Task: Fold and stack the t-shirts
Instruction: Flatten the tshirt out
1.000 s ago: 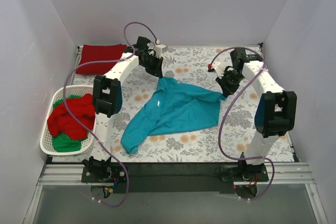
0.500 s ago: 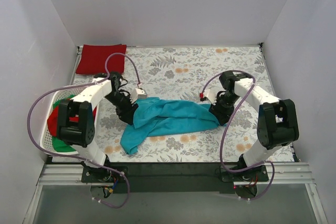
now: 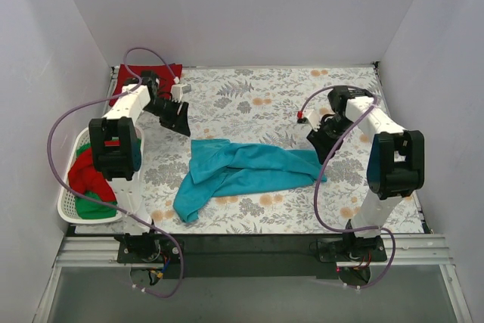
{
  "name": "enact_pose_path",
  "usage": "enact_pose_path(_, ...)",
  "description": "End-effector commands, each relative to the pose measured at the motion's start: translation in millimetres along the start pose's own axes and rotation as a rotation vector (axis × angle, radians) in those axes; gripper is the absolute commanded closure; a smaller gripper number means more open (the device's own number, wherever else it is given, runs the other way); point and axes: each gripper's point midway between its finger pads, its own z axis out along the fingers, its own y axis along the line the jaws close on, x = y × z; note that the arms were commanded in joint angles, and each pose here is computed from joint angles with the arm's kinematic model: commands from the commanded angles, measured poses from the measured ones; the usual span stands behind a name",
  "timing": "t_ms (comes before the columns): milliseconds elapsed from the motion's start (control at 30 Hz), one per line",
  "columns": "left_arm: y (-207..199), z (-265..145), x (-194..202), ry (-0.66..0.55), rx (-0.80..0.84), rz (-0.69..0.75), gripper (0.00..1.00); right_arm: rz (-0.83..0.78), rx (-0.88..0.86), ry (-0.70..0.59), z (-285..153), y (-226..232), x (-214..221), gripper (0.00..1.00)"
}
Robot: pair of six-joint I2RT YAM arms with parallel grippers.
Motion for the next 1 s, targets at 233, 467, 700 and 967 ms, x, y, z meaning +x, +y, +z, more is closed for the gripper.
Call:
enact_pose_path(233, 15, 12, -27, -0.037, -0.019, -0.140, 0.56, 0.082, -0.119, 0.065, 31, 22, 25, 0.45)
enact_pose_path(467, 13, 23, -20, -0.014, -0.015, -0.154, 0.53, 0.095, -0.121, 0.070, 39, 16, 24, 0.59)
enact_pose_path(700, 29, 51, -1, 0.063, -0.228, -0.150, 0.52, 0.070, -0.102, 0.070, 32, 13, 21, 0.77)
enact_pose_path(967, 16, 81, 16, 0.136, -0.326, -0.039, 0.59, 0.049, -0.079, 0.060, 23, 11, 18, 0.94)
